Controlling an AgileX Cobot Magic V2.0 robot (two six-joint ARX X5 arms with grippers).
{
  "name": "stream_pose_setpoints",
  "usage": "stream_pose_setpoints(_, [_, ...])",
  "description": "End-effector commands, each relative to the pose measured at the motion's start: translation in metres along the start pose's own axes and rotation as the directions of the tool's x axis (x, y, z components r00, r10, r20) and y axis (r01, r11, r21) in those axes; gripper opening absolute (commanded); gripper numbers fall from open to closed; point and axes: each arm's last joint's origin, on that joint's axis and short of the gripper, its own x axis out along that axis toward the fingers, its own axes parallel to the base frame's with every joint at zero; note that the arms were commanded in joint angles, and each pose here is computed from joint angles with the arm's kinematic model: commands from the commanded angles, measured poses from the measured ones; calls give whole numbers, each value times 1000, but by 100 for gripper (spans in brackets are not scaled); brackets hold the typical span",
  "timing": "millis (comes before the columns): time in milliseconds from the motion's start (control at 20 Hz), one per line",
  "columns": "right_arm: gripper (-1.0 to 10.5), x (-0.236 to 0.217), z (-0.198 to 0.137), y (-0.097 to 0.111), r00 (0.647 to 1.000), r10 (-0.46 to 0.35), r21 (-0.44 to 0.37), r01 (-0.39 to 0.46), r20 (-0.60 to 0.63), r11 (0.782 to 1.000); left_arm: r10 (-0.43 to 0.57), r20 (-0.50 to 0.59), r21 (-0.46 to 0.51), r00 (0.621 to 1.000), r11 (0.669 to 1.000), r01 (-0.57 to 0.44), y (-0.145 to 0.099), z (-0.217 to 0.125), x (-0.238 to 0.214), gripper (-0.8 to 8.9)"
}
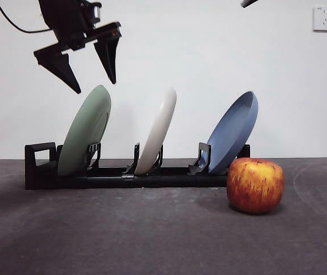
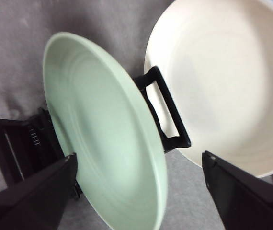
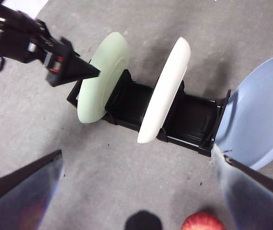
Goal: Take the green plate from the plate rack,put the plate on the table,take the apple from the table,put the apple in the plate
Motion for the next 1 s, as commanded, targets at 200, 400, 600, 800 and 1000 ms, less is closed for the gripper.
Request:
stream_pose_setpoints(200, [599,0,-1,0,1000,-22,-6,22,-14,1000,-2,-14,11,1000,1000,2,1,1,11,404])
stream_pose_setpoints(400, [599,0,-1,-1,1000,-24,-6,23,-14,1000,-7,-17,15,1000,1000,7,1,1,11,89])
stream_pose_setpoints(600, [598,0,-1,-1,1000,-24,-6,24,-14,1000,-6,-18,34,1000,999,7,1,1,11,-9])
stream_pose_setpoints(800, [598,0,-1,0,1000,-23,-6,23,-11,1000,-7,-17,34,1000,999,7,1,1,11,-9])
stream_pose_setpoints(1000, [598,0,-1,0,1000,-23,-6,23,-11,1000,-14,-12,35,1000,999,15,0,1,11,-9])
